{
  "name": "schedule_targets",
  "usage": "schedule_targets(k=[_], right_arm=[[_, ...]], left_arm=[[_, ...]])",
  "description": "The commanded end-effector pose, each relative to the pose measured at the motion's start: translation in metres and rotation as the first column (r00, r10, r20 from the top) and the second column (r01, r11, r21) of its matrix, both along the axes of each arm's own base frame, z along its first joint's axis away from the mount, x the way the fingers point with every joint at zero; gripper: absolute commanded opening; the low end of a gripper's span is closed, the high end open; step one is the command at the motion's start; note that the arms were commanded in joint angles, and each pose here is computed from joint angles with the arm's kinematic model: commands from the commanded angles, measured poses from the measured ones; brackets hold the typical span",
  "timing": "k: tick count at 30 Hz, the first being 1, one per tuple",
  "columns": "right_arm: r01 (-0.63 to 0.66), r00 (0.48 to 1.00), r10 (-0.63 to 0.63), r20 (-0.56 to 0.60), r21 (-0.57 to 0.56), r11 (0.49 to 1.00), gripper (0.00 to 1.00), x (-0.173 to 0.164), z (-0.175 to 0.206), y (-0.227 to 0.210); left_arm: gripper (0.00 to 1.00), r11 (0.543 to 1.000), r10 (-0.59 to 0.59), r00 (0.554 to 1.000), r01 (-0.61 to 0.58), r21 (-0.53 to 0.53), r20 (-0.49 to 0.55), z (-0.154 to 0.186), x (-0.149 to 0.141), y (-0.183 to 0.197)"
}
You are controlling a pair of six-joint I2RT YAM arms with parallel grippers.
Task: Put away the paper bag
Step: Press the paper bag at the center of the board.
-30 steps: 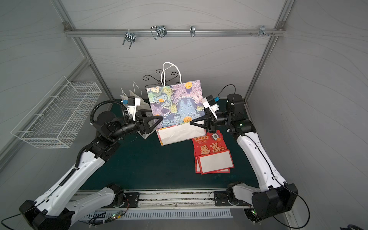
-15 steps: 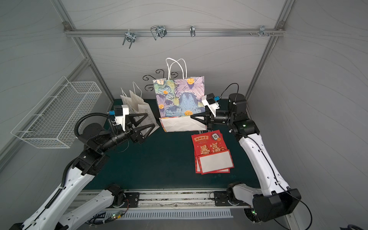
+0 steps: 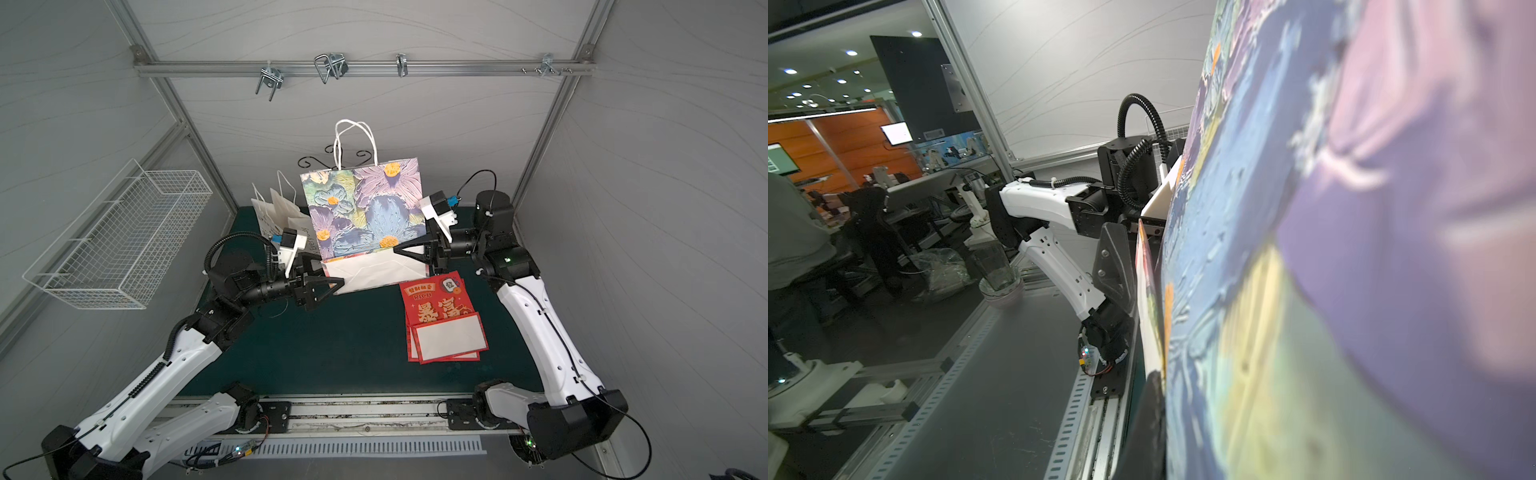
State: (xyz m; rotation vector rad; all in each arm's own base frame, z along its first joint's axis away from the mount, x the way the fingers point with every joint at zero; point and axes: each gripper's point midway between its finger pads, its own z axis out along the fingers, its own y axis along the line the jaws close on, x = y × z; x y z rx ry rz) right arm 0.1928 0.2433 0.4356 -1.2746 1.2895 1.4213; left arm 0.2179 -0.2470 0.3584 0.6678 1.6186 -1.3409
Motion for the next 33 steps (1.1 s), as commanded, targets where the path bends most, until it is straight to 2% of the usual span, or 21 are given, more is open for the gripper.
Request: schedule_targets(k=[1, 4, 8, 13, 15, 17, 18, 19, 20, 22, 23, 24, 28, 30, 33], right_arm=[[-0.077, 0.996, 0.078, -0.049, 0.009, 0.997, 0.00, -0.008, 0.003, 0.001], [-0.071, 0.995, 0.071, -0.065, 0.006, 0.997, 0.00, -0.002, 0.000, 0.003], [-0.073, 0.993, 0.073, -0.093, -0.001, 0.997, 0.00, 0.003, -0.007, 0.005], [-0.071, 0.990, 0.069, -0.120, -0.010, 0.997, 0.00, 0.006, -0.013, 0.008], [-0.069, 0.989, 0.066, -0.134, -0.014, 0.998, 0.00, 0.006, -0.016, 0.008], [-0.068, 0.988, 0.065, -0.143, -0.017, 0.998, 0.00, 0.005, -0.018, 0.007], [-0.068, 0.987, 0.064, -0.147, -0.019, 0.998, 0.00, 0.004, -0.019, 0.007], [-0.061, 0.987, 0.057, -0.153, -0.022, 0.998, 0.05, 0.004, -0.020, 0.006], [-0.054, 0.986, 0.049, -0.159, -0.026, 0.998, 0.18, 0.003, -0.021, 0.006], [-0.051, 0.983, 0.045, -0.176, -0.032, 0.998, 0.37, 0.000, -0.024, 0.005], [-0.046, 0.982, 0.039, -0.187, -0.038, 0.998, 0.44, -0.002, -0.026, 0.003], [-0.042, 0.980, 0.033, -0.199, -0.045, 0.998, 0.46, -0.004, -0.030, 0.002], [-0.034, 0.963, 0.012, -0.269, -0.074, 0.997, 0.45, -0.015, -0.057, -0.004], [-0.033, 0.957, 0.008, -0.290, -0.079, 0.996, 0.40, -0.019, -0.066, -0.005], [-0.033, 0.951, 0.005, -0.311, -0.084, 0.996, 0.27, -0.021, -0.074, -0.006]], left_arm=[[0.98, 0.985, -0.050, 0.996, 0.062, -0.163, 0.077, 0.041, -0.007, -0.003], [0.89, 0.976, -0.067, 0.995, 0.080, -0.204, 0.070, 0.047, -0.006, -0.006], [0.63, 0.972, -0.063, 0.995, 0.079, -0.223, 0.077, 0.052, -0.004, -0.009], [0.37, 0.964, -0.050, 0.995, 0.070, -0.255, 0.084, 0.059, 0.000, -0.010], [0.23, 0.963, -0.043, 0.995, 0.065, -0.261, 0.089, 0.061, 0.000, -0.009], [0.01, 0.963, -0.026, 0.996, 0.047, -0.264, 0.083, 0.061, 0.003, -0.007], [0.00, 0.964, -0.020, 0.997, 0.038, -0.263, 0.071, 0.059, 0.004, -0.007], [0.00, 0.965, -0.014, 0.998, 0.029, -0.262, 0.060, 0.057, 0.005, -0.007], [0.00, 0.966, -0.009, 0.999, 0.021, -0.257, 0.048, 0.054, 0.006, -0.007], [0.00, 0.969, 0.006, 1.000, -0.001, -0.247, 0.019, 0.049, 0.009, -0.006], [0.00, 0.970, 0.012, 1.000, -0.010, -0.242, 0.008, 0.047, 0.010, -0.006], [0.00, 0.971, 0.015, 1.000, -0.015, -0.238, -0.004, 0.045, 0.011, -0.006], [0.00, 0.970, 0.019, 0.998, -0.032, -0.239, -0.059, 0.037, 0.014, -0.005], [0.00, 0.971, 0.014, 0.996, -0.035, -0.236, -0.088, 0.032, 0.015, -0.006], [0.00, 0.973, 0.016, 0.993, -0.041, -0.226, -0.114, 0.028, 0.015, -0.006]])
